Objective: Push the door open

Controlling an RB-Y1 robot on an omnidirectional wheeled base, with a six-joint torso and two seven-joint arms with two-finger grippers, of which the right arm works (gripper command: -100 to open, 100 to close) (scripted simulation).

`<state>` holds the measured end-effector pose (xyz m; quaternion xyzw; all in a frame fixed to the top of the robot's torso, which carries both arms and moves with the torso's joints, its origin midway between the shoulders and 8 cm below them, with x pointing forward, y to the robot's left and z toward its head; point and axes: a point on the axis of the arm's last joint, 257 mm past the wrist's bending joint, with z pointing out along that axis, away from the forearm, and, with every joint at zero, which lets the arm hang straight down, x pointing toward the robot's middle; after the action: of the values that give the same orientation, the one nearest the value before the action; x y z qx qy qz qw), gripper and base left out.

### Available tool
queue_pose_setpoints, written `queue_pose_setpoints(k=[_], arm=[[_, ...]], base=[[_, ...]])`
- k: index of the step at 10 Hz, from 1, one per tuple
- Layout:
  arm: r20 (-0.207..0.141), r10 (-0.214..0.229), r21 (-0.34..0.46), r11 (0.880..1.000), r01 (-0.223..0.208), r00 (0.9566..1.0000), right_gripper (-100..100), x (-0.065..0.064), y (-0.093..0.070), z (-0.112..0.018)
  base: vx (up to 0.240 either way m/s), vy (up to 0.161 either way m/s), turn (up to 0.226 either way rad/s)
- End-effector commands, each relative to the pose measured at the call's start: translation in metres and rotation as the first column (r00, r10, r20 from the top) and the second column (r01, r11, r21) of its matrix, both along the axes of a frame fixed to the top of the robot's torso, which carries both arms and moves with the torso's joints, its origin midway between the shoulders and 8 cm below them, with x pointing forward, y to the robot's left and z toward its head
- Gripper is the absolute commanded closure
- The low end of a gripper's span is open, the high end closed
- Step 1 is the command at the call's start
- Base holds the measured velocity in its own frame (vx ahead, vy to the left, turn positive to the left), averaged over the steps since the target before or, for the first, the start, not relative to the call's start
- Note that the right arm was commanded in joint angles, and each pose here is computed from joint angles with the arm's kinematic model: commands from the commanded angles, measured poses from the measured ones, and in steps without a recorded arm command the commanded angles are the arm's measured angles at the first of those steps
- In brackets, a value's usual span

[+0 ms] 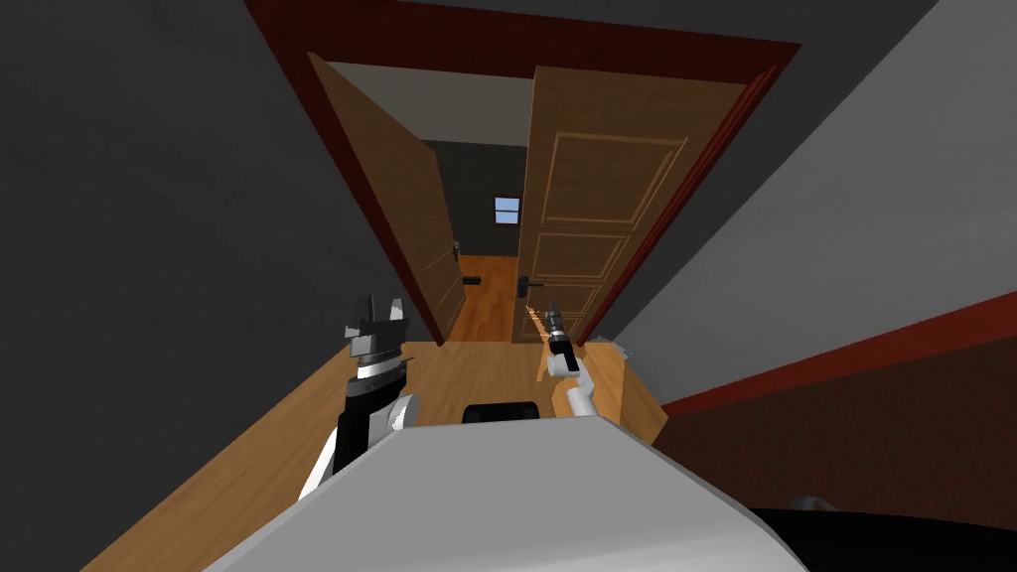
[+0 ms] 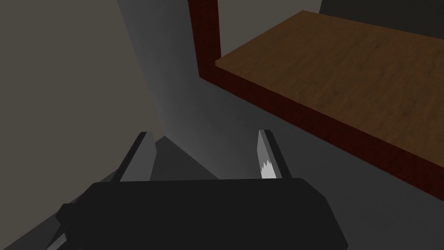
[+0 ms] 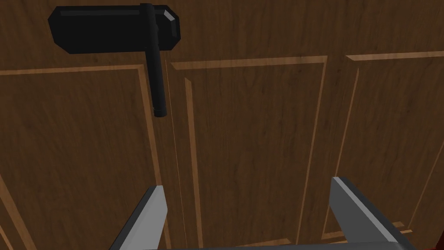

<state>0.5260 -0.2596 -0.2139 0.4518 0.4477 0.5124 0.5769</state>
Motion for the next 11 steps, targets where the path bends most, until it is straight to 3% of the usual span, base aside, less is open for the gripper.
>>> queue_pose_setpoints(k=[1, 4, 8, 11], arm=[[-0.024, 0.001, 0.004, 1.0, -0.001, 0.9997, -100, 0.004, 0.001, -0.01], [-0.063, 0.004, 0.015, 1.0, -0.003, 0.998, -100, 0.013, 0.006, -0.027], [-0.128, 0.015, 0.038, 0.999, -0.01, 0.9916, -100, 0.026, 0.019, -0.055], [-0.16, 0.023, 0.052, 0.999, -0.015, 0.9868, -100, 0.031, 0.028, -0.068]], base=[[0.088, -0.003, 0.011], [0.098, -0.02, 0.009], [0.131, -0.02, 0.011], [0.137, -0.013, 0.008]])
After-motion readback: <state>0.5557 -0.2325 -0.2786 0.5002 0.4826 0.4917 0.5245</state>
